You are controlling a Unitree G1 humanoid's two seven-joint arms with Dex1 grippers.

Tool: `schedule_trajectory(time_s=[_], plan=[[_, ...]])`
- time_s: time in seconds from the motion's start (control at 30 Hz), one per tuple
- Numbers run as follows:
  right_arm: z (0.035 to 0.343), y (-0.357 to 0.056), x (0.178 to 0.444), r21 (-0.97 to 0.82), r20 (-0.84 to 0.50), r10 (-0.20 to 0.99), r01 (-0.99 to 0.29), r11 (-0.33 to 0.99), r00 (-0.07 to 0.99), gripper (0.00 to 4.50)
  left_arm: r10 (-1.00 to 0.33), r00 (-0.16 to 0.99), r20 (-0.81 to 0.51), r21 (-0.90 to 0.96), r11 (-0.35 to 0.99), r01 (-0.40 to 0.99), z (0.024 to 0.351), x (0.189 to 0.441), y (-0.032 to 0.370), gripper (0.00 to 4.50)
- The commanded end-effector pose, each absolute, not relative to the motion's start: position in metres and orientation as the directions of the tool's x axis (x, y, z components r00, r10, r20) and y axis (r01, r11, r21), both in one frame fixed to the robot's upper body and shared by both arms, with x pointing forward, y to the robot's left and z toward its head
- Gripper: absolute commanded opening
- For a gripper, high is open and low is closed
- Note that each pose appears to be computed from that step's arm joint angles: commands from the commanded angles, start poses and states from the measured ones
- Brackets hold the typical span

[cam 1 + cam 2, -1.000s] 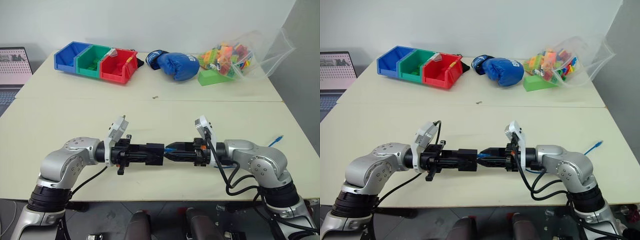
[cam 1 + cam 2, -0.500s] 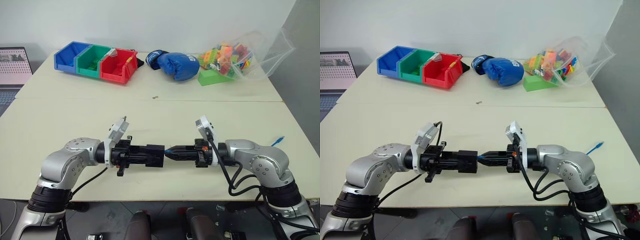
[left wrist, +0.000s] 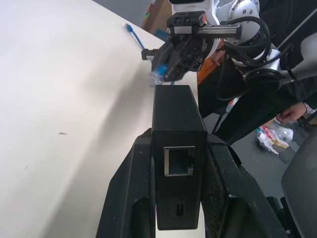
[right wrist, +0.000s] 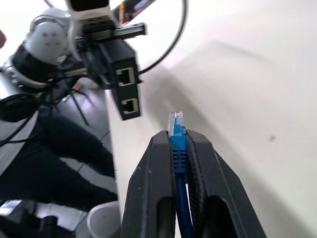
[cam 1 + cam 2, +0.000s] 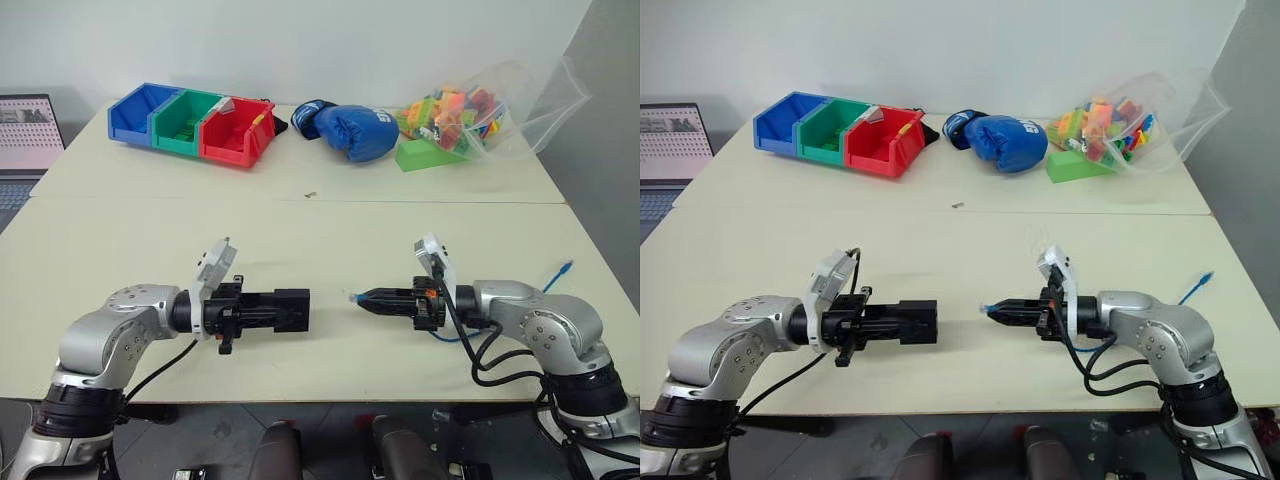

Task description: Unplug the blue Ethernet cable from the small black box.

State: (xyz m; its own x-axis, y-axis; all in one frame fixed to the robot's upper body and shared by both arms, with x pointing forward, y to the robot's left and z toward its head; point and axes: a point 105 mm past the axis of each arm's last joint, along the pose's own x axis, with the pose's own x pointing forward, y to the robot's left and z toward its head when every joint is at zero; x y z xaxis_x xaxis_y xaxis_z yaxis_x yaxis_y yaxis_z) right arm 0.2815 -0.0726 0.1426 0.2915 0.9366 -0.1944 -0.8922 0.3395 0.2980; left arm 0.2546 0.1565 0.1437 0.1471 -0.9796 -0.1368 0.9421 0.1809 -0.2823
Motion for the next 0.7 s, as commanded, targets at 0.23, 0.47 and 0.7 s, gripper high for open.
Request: schedule_trajectory(time_s=[0.23, 0.47, 0.7], plan=[[0.137, -0.129, 0.406, -0.257, -0.109, 0.348, -0.365, 0.895, 0.931, 0.04, -0.952, 0.273, -0.139, -0.216, 0.298, 0.930, 0.151, 0.265, 0.161, 0.79], [0.134, -0.128, 0.418, -0.231, -0.089, 0.333, -0.344, 0.910, 0.939, 0.84, -0.923, 0.367, -0.117, -0.182, 0.383, 0.905, 0.153, 0.281, 0.157, 0.79], [0.182, -0.101, 0.370, -0.263, -0.026, 0.620, -0.604, 0.753, 0.784, 2.68, -0.653, 0.757, 0.005, 0.056, 0.756, 0.652, 0.167, 0.354, 0.180, 0.79]])
